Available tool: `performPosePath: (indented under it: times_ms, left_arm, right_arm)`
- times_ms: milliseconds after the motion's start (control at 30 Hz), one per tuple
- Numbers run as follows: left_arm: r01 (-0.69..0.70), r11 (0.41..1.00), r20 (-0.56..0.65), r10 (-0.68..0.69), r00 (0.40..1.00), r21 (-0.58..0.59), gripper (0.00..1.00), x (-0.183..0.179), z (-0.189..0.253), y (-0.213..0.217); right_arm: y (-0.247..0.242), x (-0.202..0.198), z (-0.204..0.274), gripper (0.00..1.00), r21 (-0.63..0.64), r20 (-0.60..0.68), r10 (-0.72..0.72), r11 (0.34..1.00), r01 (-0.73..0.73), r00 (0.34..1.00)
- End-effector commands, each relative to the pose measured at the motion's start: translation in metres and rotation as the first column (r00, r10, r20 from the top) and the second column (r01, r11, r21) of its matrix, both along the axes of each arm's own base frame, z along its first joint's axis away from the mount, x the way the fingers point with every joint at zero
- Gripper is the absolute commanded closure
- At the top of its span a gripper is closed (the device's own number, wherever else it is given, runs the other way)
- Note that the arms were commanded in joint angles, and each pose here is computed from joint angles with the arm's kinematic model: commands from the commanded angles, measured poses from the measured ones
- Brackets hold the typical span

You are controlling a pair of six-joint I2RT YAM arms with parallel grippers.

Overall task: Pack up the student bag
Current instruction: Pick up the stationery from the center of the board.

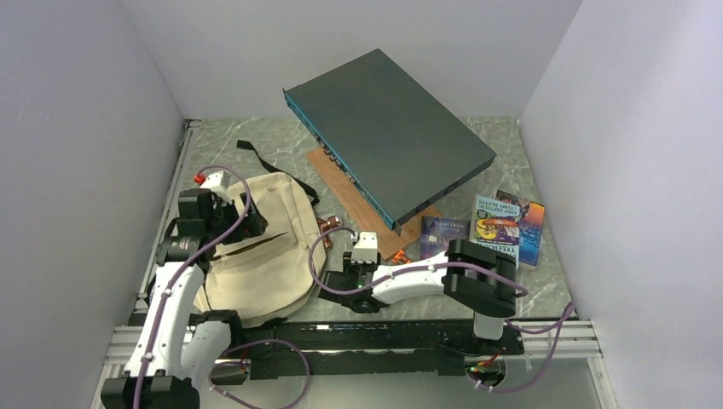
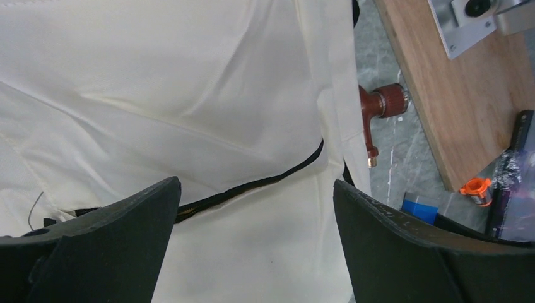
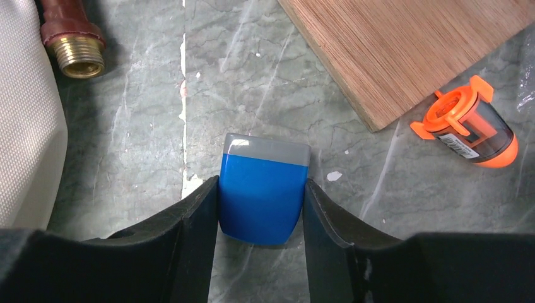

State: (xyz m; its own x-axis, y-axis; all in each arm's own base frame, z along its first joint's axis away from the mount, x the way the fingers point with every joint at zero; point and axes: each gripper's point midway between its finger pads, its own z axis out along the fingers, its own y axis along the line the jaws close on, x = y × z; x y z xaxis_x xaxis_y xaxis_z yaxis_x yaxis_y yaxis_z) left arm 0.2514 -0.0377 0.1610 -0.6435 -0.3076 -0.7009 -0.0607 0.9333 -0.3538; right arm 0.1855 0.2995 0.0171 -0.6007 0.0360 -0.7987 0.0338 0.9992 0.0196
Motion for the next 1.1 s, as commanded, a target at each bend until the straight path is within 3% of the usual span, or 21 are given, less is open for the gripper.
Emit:
performPosePath:
  times_ms: [0,200,400,567,700,967,1067]
  left_arm:
    - [0.013,0.997,-0.054,-0.009,0.999,0.082,0.07,0.002,-0.007,-0.002]
    - [0.059,0.948,-0.202,0.006,0.979,0.313,0.1,-0.006,-0.028,0.001]
    - [0.138,0.913,-0.345,0.004,0.939,0.385,0.01,-0.011,-0.045,-0.001]
    - [0.173,0.902,-0.405,0.003,0.914,0.396,0.04,-0.013,-0.061,0.0]
    - [0.209,0.899,-0.44,-0.02,0.898,0.386,0.22,-0.01,-0.072,-0.004]
    - [0.225,0.914,-0.45,-0.053,0.891,0.338,0.72,0.002,-0.072,-0.009]
    - [0.224,0.91,-0.425,-0.059,0.903,0.35,0.98,0.01,-0.06,-0.009]
  right_arm:
    - [0.004,0.001,0.003,0.75,0.006,0.024,0.034,0.999,-0.034,0.999]
    - [0.018,-0.003,0.005,0.88,0.032,0.003,0.129,0.991,-0.129,0.992]
    - [0.027,-0.006,0.01,0.96,0.034,0.005,0.22,0.975,-0.22,0.976]
    - [0.042,-0.007,0.014,1.0,0.044,0.009,0.303,0.952,-0.303,0.953]
    - [0.053,-0.009,0.019,1.0,0.046,0.002,0.357,0.933,-0.357,0.934]
    - [0.064,-0.014,0.039,1.0,0.073,0.024,0.437,0.896,-0.437,0.899]
    - [0.068,-0.017,0.048,1.0,0.093,0.037,0.466,0.879,-0.467,0.884]
